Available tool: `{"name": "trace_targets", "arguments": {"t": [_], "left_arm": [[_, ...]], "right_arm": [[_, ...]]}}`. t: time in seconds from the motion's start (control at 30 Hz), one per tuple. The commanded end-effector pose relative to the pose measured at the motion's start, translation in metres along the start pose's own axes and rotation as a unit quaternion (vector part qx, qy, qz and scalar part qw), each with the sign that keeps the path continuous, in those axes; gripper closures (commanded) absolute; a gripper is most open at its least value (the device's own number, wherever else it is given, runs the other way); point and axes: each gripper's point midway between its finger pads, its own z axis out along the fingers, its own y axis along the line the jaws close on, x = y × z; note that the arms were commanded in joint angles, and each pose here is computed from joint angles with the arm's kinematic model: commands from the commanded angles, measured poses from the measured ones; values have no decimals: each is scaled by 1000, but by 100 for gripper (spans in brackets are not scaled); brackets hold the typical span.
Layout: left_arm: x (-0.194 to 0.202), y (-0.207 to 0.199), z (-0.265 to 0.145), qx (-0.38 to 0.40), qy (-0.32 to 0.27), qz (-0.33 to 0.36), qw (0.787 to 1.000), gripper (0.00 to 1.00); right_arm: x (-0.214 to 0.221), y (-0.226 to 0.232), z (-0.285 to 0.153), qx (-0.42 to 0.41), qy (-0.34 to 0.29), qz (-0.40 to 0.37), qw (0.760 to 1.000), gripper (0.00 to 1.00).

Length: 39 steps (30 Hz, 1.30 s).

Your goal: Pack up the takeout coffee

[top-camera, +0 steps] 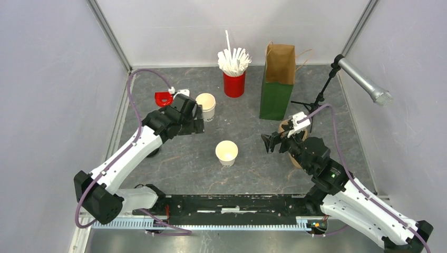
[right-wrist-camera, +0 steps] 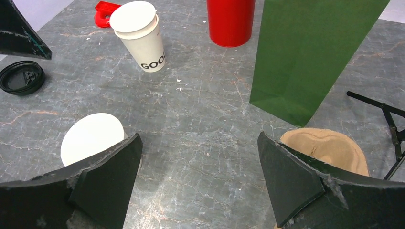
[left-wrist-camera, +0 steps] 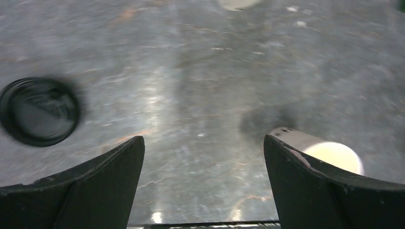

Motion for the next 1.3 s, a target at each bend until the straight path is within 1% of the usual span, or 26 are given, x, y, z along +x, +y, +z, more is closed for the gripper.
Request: {"name": "trace_targets", "arguments": {"t": [0.0, 0.07, 0.13, 0.23, 0.3, 0.33, 0.47, 0.6, 0.7, 0.8, 0.9, 0.97, 1.0, 1.13, 1.27], "left_arm": [[-5, 78, -2, -144, 0, 0, 990, 1], [1, 101, 5, -154, 28, -24, 987, 10], [4, 121, 11, -175, 39, -36, 983, 26], [8, 143, 26, -206, 50, -37, 977, 35], [15, 154, 41, -218, 67, -38, 973, 44], [20, 159, 49, -224, 80, -40, 970, 46], [39, 178, 75, -234, 139, -55, 961, 52], [42, 189, 88, -223, 162, -82, 958, 54], [45, 195, 95, -222, 179, -84, 955, 58], [48, 199, 101, -226, 192, -85, 951, 64], [51, 198, 107, -223, 202, -86, 950, 66], [51, 197, 107, -221, 204, -86, 950, 69], [51, 205, 106, -227, 203, -98, 947, 70], [53, 206, 107, -226, 207, -97, 947, 73], [53, 205, 107, -224, 209, -98, 947, 80]], "right_arm": [[-3, 2, -3, -13, -23, 2, 1000, 2], [-3, 6, -4, -25, -31, 6, 999, 2], [-4, 9, -5, -34, -39, 8, 999, 2], [-6, 13, -5, -45, -47, 11, 998, 2], [-8, 16, -5, -55, -53, 9, 997, 2], [-10, 17, -5, -59, -55, 7, 997, 2], [-12, 18, -4, -60, -56, -5, 997, 2], [-13, 17, -2, -59, -57, -10, 997, 2], [-17, 19, -1, -61, -68, -5, 996, 2], [-18, 21, -1, -66, -72, -1, 995, 2], [-19, 23, 0, -69, -73, 0, 995, 2], [-19, 23, 0, -70, -73, -1, 995, 2], [-19, 23, 0, -70, -73, -1, 995, 2], [-17, 23, 1, -70, -71, -2, 995, 2], [-16, 24, 2, -72, -69, -1, 995, 2]]}}
